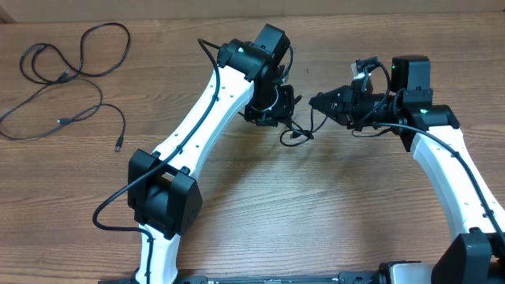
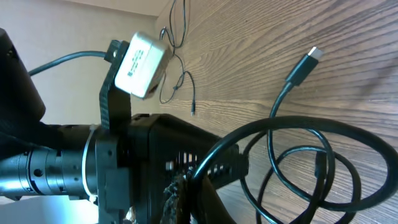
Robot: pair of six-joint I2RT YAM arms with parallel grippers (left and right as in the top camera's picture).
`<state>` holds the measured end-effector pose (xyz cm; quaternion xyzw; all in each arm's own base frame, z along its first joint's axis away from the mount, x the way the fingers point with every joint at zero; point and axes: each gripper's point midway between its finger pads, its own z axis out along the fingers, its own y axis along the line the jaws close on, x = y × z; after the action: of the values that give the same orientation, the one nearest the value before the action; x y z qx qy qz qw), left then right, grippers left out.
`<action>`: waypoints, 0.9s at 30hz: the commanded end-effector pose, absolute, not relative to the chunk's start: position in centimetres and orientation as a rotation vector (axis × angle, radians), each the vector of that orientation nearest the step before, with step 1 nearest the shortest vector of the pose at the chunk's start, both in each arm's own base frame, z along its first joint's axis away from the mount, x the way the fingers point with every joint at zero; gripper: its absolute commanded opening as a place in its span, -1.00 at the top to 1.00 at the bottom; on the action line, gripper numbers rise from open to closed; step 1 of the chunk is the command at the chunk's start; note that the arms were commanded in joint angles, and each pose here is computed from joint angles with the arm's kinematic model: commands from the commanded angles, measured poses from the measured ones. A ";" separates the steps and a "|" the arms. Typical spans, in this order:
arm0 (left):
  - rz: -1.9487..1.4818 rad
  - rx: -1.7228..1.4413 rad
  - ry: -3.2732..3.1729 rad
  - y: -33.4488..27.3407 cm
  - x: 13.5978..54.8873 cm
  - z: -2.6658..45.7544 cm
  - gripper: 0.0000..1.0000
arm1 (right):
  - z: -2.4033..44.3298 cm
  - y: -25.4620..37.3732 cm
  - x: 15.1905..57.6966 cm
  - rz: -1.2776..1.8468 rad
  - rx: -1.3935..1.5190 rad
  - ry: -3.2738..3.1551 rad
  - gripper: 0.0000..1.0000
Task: Untangle cables
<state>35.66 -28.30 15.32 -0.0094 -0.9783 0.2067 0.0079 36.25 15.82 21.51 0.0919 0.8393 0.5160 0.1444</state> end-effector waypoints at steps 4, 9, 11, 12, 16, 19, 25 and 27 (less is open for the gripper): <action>0.611 0.106 -3.070 -28.9 36.1 14.5 0.27 | 23.8 16.0 36.2 1.508 0.217 2.366 0.93; 0.585 0.069 -3.074 -29.5 35.4 14.3 0.32 | 24.0 16.0 36.5 1.498 0.202 2.348 0.93; 0.553 0.067 -3.091 -29.3 35.4 14.2 0.32 | 24.0 15.9 36.6 1.487 0.200 2.346 0.93; 0.537 0.070 -3.094 -29.1 35.3 14.1 0.33 | 23.9 15.8 36.7 1.477 0.206 2.347 0.93; 0.517 0.064 -3.091 -28.9 35.1 14.0 0.46 | 23.8 15.7 36.9 1.456 0.212 2.345 0.93; 0.464 0.069 -3.109 -28.3 35.3 13.8 0.52 | 24.0 15.7 37.2 1.454 0.199 2.330 0.93; 0.464 0.074 -3.028 -29.0 34.7 11.6 0.53 | 24.3 15.7 37.3 1.470 0.217 2.324 0.93; 0.475 0.076 -2.993 -29.3 34.5 10.8 0.58 | 24.2 15.7 37.3 1.470 0.216 2.324 0.93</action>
<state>35.06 -28.69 12.97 0.0239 -0.9875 0.1548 0.0180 37.19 15.74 22.15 0.0883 0.8342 0.5178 0.1679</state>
